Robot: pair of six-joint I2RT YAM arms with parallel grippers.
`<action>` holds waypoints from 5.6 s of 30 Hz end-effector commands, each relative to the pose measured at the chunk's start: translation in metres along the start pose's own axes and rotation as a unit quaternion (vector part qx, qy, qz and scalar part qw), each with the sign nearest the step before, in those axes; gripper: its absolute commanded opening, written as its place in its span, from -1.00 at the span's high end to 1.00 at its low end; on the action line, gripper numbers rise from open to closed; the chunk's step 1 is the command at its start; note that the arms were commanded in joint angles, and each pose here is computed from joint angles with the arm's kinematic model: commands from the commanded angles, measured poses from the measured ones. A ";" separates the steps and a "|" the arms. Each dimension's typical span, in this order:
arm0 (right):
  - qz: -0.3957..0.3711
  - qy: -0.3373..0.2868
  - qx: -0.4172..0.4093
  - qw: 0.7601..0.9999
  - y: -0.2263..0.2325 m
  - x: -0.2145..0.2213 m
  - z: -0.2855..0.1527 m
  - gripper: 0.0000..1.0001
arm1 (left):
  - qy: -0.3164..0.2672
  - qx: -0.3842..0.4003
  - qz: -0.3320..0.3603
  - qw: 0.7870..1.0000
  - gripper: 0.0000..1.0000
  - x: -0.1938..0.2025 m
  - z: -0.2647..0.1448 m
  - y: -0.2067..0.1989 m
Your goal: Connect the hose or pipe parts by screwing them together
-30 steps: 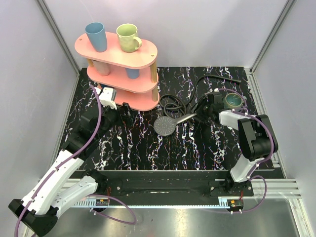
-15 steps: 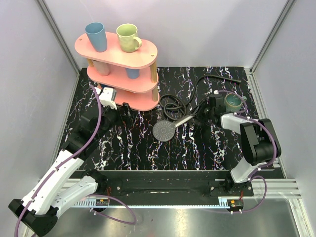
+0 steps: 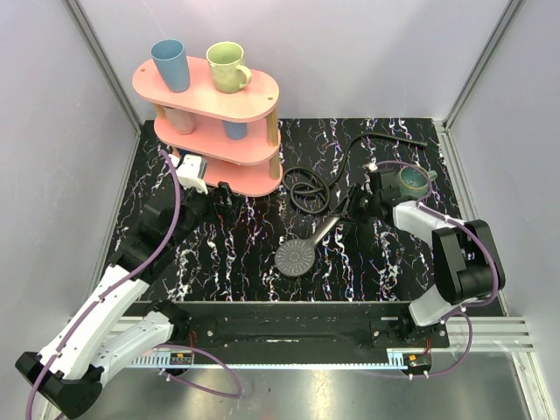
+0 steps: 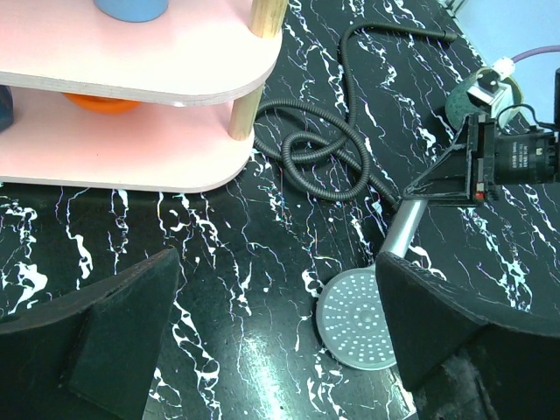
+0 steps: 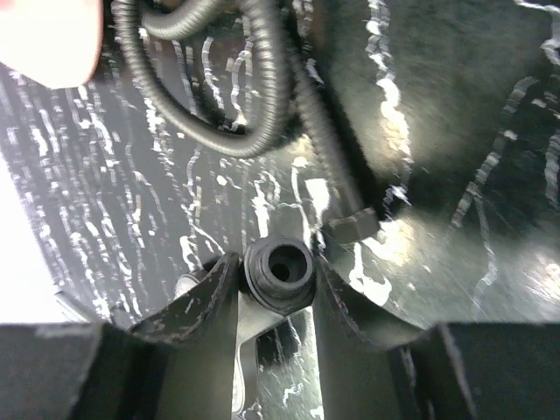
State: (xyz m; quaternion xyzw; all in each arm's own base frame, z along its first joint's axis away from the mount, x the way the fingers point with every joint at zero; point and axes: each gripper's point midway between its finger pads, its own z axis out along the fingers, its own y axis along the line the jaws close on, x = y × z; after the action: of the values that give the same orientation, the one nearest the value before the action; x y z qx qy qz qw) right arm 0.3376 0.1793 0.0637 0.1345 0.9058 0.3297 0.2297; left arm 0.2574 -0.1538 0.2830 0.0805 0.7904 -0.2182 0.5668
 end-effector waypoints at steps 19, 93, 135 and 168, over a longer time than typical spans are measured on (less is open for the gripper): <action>0.019 -0.066 0.243 0.967 -0.092 0.003 -0.047 0.33 | -0.018 0.003 0.005 1.000 -0.98 -0.015 0.003 -0.004; 0.163 0.033 -0.280 0.945 0.059 0.074 -0.075 1.00 | 0.085 0.026 -0.496 0.864 -0.63 0.191 0.134 -0.027; -0.059 -0.077 -0.256 0.962 0.103 0.037 -0.140 -0.90 | 0.043 0.208 -0.418 0.883 1.00 0.140 0.106 -0.063; -0.218 0.064 -0.557 0.799 0.215 0.075 -0.105 -0.32 | 0.111 0.278 -0.264 0.917 1.00 0.071 -0.002 -0.103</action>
State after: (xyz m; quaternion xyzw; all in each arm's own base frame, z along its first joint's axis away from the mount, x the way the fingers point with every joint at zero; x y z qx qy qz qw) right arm 0.2472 0.3109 0.2251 -0.1980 0.6345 0.7036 0.2514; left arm 0.1974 -0.2479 0.1982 0.0150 0.7894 -0.5215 0.3235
